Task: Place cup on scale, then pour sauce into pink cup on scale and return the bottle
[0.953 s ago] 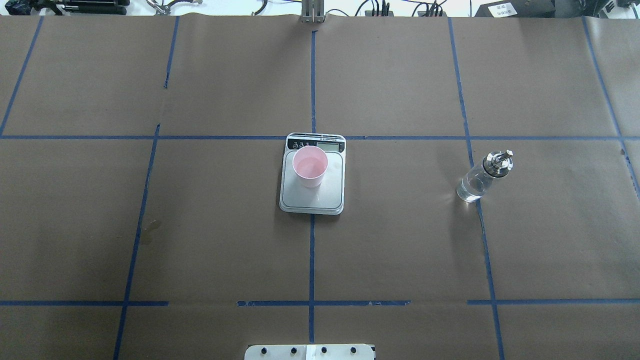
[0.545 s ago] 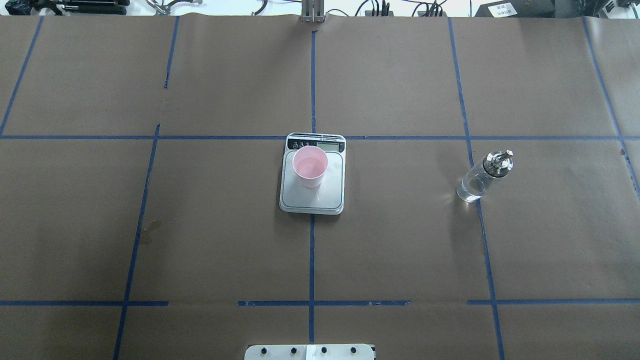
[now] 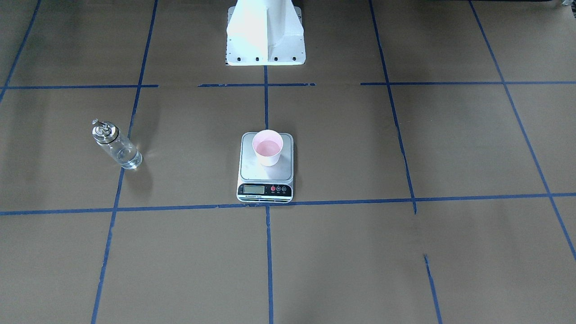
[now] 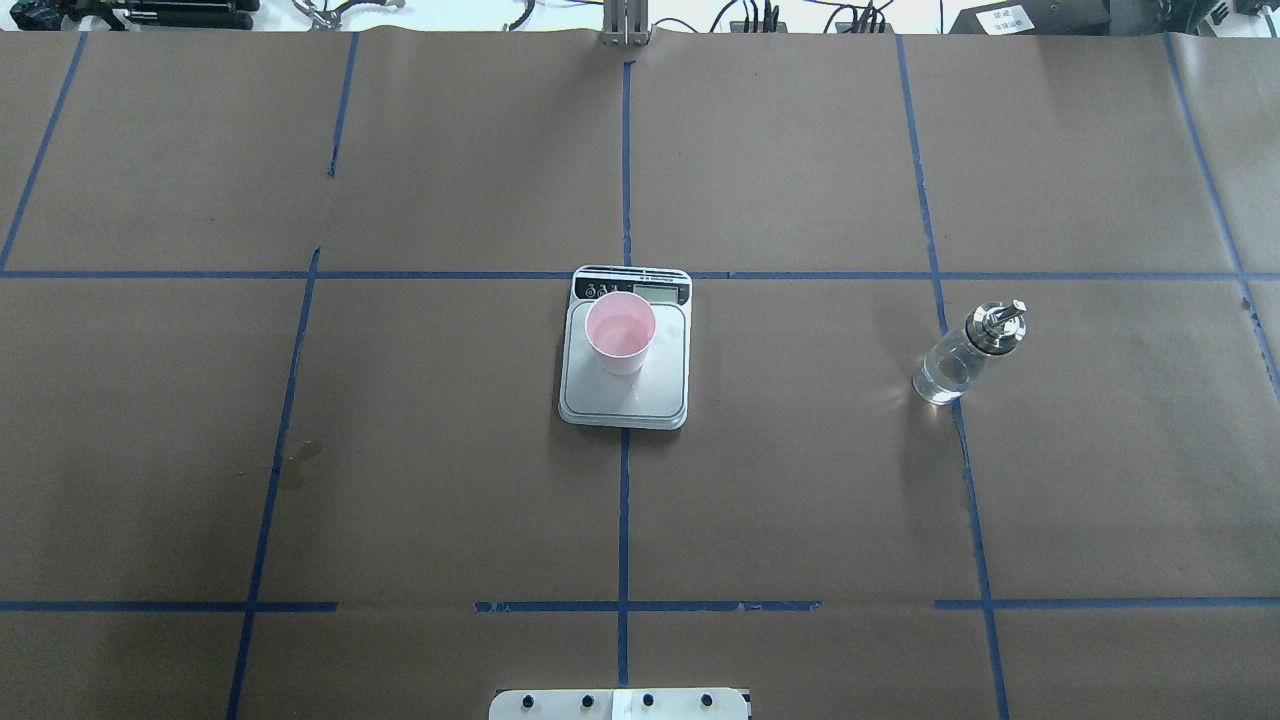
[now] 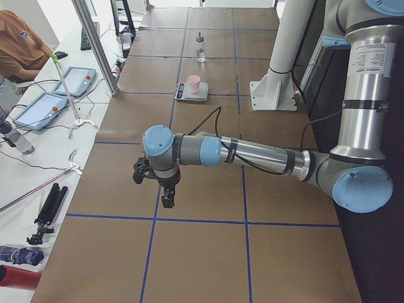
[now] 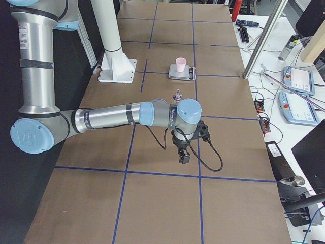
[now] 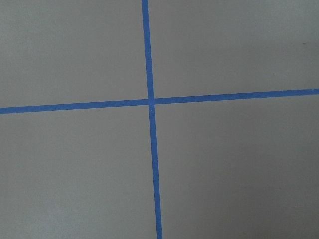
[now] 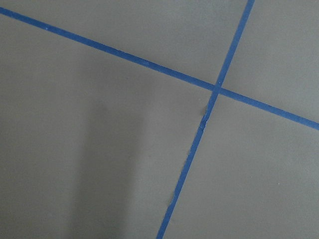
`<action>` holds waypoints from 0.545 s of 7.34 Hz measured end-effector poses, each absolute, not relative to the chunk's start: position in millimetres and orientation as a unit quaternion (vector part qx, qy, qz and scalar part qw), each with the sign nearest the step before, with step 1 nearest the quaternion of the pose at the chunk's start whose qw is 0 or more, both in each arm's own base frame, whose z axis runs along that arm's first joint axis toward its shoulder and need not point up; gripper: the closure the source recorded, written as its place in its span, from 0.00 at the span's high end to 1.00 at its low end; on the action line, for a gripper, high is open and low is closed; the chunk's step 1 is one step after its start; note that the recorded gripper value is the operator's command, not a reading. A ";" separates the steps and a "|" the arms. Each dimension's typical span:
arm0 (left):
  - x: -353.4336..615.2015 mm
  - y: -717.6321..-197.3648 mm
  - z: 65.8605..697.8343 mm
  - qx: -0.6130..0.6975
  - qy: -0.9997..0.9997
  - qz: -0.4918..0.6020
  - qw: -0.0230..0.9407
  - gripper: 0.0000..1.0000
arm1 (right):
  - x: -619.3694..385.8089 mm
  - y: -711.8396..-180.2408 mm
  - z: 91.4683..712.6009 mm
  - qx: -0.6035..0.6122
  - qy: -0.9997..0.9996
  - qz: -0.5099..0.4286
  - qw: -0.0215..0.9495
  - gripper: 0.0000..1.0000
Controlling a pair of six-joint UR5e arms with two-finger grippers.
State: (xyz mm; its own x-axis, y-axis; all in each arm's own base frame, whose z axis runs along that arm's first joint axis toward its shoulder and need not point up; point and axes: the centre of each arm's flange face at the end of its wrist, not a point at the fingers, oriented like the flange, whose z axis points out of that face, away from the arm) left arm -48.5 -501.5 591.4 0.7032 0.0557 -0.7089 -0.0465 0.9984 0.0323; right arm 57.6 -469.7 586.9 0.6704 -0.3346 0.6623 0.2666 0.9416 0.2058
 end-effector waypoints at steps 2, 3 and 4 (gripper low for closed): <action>-51.8 -502.5 610.4 -0.004 0.383 0.022 0.923 1.00 | 57.6 -469.6 590.1 0.043 -0.370 -0.164 0.914 1.00; -54.1 -503.2 616.3 -0.002 0.383 0.020 0.923 1.00 | 57.5 -470.2 590.2 0.042 -0.369 -0.163 0.914 1.00; -56.5 -503.8 620.4 0.000 0.383 0.017 0.924 1.00 | 57.5 -470.7 591.6 0.040 -0.369 -0.162 0.915 1.00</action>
State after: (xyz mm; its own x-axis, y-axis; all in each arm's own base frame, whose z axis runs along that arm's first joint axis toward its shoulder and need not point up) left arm -56.5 -503.8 620.4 0.7058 0.0322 -0.7077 -0.0320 0.9994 0.0135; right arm 57.5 -470.7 591.6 0.6761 -0.3251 0.6612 0.2660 0.9446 0.1925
